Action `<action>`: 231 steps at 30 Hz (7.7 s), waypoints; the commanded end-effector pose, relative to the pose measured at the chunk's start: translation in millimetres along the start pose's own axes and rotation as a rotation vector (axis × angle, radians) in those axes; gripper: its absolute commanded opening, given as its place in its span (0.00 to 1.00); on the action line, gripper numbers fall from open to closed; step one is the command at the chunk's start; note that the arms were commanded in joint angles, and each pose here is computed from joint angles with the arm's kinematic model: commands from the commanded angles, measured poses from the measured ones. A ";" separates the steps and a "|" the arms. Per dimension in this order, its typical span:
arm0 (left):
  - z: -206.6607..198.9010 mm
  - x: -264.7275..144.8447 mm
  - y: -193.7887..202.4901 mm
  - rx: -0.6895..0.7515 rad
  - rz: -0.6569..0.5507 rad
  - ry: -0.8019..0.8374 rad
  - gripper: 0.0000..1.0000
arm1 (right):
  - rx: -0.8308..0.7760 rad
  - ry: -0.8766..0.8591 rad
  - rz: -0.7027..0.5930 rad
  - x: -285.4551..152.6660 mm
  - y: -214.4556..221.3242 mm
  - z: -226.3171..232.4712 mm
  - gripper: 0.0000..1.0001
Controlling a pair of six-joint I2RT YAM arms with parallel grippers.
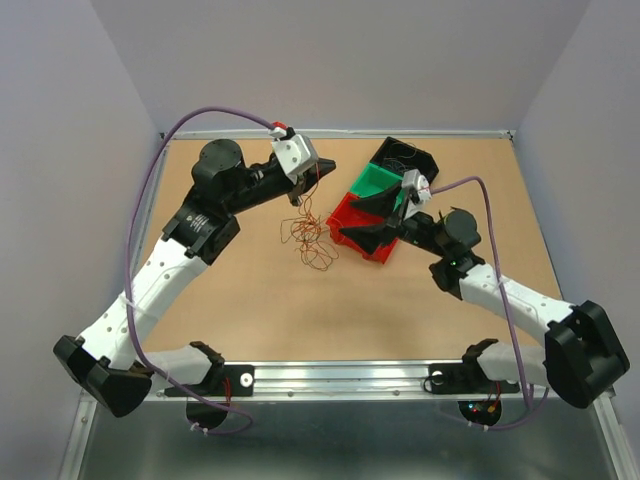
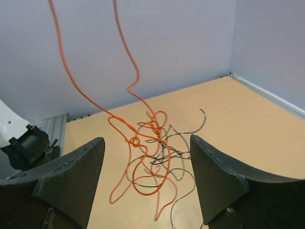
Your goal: Untangle the cables
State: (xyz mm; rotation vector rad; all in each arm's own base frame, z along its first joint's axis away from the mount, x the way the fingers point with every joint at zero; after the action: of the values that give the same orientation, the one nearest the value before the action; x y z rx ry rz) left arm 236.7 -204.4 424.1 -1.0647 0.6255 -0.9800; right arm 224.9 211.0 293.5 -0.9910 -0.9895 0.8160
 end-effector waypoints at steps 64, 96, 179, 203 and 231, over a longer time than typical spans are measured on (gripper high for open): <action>13.2 -39.3 -39.3 0.127 -0.168 -0.276 0.00 | 0.069 0.021 0.114 18.1 111.5 12.9 1.00; -27.4 15.4 85.8 -0.126 0.079 -0.007 0.00 | -0.108 0.108 0.110 -8.3 65.2 26.1 1.00; 21.7 -19.8 144.5 -0.200 0.014 -0.046 0.87 | -0.002 0.516 0.189 66.1 -38.9 -85.3 0.01; 18.3 -38.0 136.8 -0.123 -0.036 -0.190 0.86 | -0.190 0.771 -0.100 56.2 -107.7 -180.4 0.00; 16.3 -40.0 135.3 -0.119 -0.046 -0.185 0.86 | -0.196 0.778 -0.080 -33.0 69.2 -197.2 0.01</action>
State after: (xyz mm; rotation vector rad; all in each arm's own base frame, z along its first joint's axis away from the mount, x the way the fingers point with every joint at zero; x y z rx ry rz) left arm 283.1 -142.6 289.3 -1.2731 0.5744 -0.8203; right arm 400.5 148.0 167.8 -1.3425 -0.3472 0.2650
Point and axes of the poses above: each gripper's point midway between its finger pads, its own x axis out along the fingers, its own z axis along the line the jaws close on, y = z × x, the point moved 9 cm from there along -x, back along the fingers, and after that the axes turned 7 degrees about x, right-handed, at the moved point
